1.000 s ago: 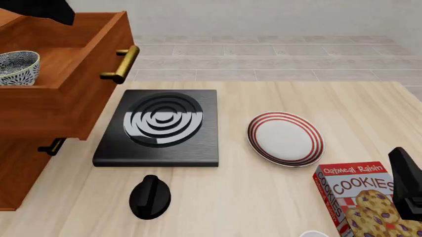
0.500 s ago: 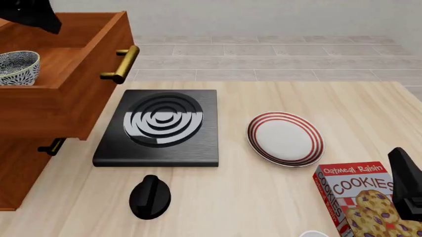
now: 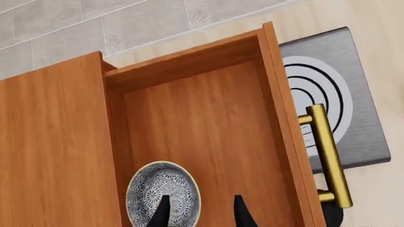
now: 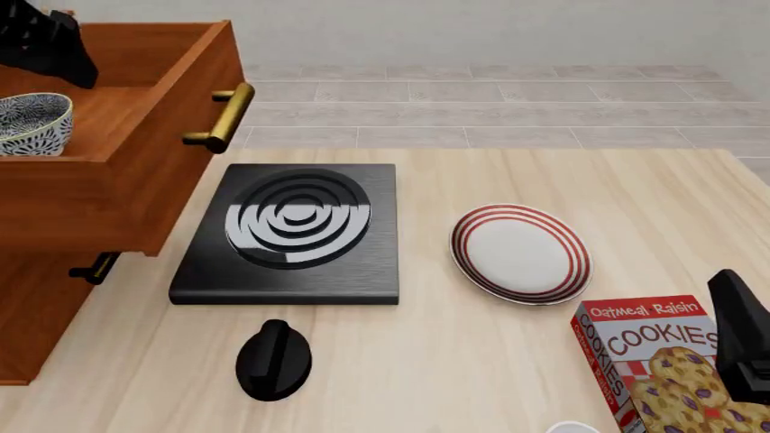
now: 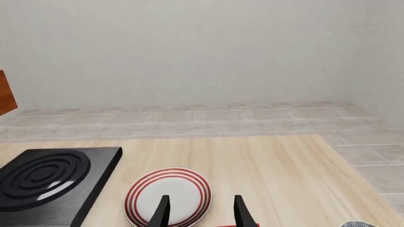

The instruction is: Pick the akita bowl in the top layer of the wooden cabinet and place it on the plate.

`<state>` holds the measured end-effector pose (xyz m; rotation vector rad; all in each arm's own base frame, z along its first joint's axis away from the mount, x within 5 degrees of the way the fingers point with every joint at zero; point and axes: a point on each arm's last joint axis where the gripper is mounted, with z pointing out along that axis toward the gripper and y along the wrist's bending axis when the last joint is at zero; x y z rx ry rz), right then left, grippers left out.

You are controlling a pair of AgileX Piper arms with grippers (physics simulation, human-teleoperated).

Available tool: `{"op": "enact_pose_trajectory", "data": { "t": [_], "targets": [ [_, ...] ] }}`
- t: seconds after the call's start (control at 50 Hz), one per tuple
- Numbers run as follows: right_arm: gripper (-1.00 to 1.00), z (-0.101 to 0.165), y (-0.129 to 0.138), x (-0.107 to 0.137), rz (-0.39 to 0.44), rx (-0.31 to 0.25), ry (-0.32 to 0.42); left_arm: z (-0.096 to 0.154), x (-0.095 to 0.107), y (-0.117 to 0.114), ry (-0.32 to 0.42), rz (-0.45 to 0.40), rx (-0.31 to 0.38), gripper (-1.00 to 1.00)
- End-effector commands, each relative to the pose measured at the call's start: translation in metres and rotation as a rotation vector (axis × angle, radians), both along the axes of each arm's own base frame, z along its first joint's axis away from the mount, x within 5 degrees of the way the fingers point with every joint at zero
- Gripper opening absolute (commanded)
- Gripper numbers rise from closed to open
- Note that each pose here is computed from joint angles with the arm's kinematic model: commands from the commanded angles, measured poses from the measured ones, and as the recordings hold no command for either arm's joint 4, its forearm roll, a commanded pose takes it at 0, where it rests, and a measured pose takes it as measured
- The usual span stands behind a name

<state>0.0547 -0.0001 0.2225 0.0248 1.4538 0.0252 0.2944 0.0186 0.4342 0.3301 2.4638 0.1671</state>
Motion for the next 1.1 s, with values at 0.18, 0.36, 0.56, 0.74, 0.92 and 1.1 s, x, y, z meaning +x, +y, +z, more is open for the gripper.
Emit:
{"op": "enact_pose_trajectory", "data": {
  "t": [0.18,0.36,0.56,0.74,0.92,1.1],
  "targets": [
    [1.00,0.000,0.000,0.000,0.000,0.000,-0.001,-0.015,0.006,0.016,0.053,0.023,0.016,1.00],
    [1.00,0.001,0.000,0.000,-0.001,0.001,-0.003,-0.019,0.004,0.013,0.066,0.022,0.010,1.00],
    [1.00,0.001,0.000,0.000,-0.001,-0.001,-0.003,-0.022,0.005,0.011,0.077,0.022,0.002,1.00],
    [1.00,0.000,0.000,0.000,-0.001,0.000,-0.002,-0.028,0.004,0.005,0.087,0.025,-0.013,1.00],
    [1.00,0.000,0.000,0.000,0.000,-0.001,0.000,-0.036,0.004,0.005,0.093,0.034,-0.020,1.00],
    [1.00,0.000,0.000,0.000,0.000,-0.002,0.000,-0.046,0.003,0.008,0.102,0.051,-0.026,1.00]
  ]
}}
